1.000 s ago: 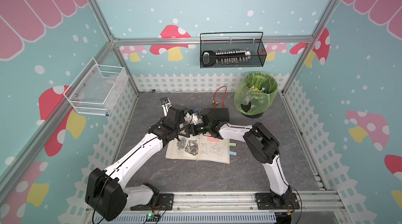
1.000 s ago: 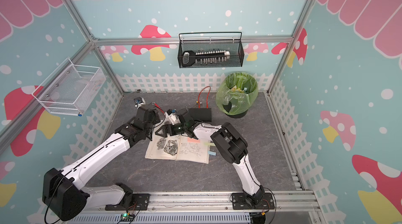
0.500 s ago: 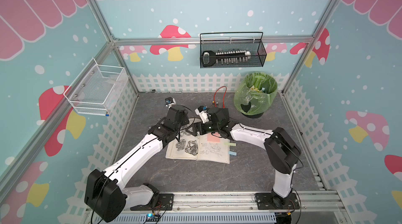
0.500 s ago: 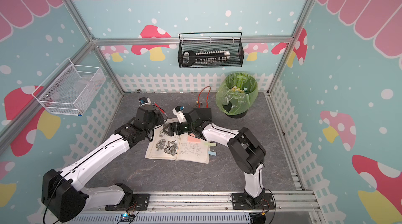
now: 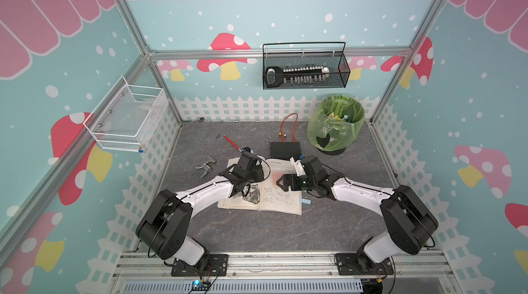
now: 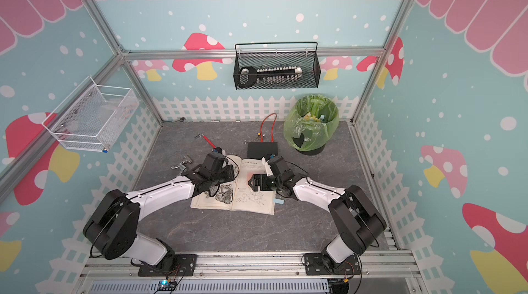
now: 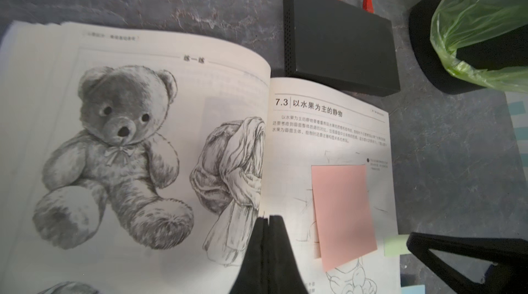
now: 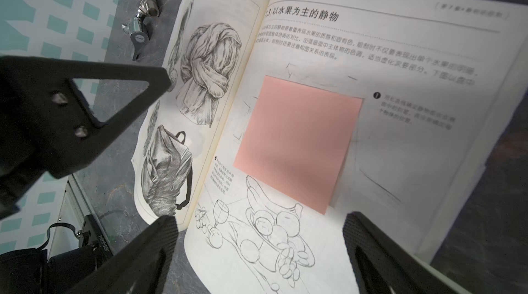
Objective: Peel off the used sticky note
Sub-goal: Turn the page of the book at the center of the board, then tear off the note from the book.
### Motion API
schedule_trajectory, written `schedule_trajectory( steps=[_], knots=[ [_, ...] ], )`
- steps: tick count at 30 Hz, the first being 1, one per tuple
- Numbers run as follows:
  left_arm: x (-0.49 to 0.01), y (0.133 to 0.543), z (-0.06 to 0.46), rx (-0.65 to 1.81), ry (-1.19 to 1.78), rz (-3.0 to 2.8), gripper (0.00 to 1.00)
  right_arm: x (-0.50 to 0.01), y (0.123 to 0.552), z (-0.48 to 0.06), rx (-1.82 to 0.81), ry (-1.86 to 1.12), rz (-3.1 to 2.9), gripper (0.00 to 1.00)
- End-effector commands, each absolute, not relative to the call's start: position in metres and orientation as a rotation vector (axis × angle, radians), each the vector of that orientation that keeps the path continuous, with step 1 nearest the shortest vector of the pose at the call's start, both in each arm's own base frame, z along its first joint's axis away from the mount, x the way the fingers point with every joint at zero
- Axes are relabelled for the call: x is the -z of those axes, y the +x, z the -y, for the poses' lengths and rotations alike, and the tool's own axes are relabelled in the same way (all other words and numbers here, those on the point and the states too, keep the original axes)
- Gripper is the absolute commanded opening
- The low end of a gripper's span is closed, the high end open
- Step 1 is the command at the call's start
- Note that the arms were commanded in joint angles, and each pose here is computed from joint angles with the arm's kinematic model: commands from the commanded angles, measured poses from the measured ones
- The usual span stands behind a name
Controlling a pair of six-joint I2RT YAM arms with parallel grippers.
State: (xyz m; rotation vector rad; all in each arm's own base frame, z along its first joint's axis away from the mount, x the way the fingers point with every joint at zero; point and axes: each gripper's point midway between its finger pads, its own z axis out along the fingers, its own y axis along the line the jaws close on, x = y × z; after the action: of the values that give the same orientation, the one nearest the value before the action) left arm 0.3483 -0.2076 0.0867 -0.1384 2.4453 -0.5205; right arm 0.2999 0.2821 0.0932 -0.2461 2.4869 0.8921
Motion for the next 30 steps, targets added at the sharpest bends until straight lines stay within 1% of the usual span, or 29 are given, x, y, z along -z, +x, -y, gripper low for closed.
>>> schedule_trajectory(
  steps=[1, 9, 15, 25, 30],
  knots=[
    [-0.075, 0.345, 0.223, 0.644, -0.132, -2.443, 0.00, -0.100, 0.306, -0.289, -0.958, -0.205, -2.462, 0.97],
    [-0.050, 0.335, 0.251, 0.803, -0.064, -2.487, 0.00, -0.083, 0.306, -0.287, -0.961, -0.124, -2.519, 0.97],
    [-0.041, 0.334, 0.263, 0.807, -0.028, -2.511, 0.00, -0.071, 0.301, -0.284, -0.985, -0.052, -2.545, 0.97],
    [-0.024, 0.324, 0.255, 0.765, -0.050, -2.554, 0.00, -0.060, 0.292, -0.265, -0.950, 0.108, -2.555, 0.97],
    [-0.017, 0.322, 0.254, 0.751, -0.053, -2.570, 0.00, -0.050, 0.292, -0.264, -0.978, 0.179, -2.552, 0.97]
  ],
)
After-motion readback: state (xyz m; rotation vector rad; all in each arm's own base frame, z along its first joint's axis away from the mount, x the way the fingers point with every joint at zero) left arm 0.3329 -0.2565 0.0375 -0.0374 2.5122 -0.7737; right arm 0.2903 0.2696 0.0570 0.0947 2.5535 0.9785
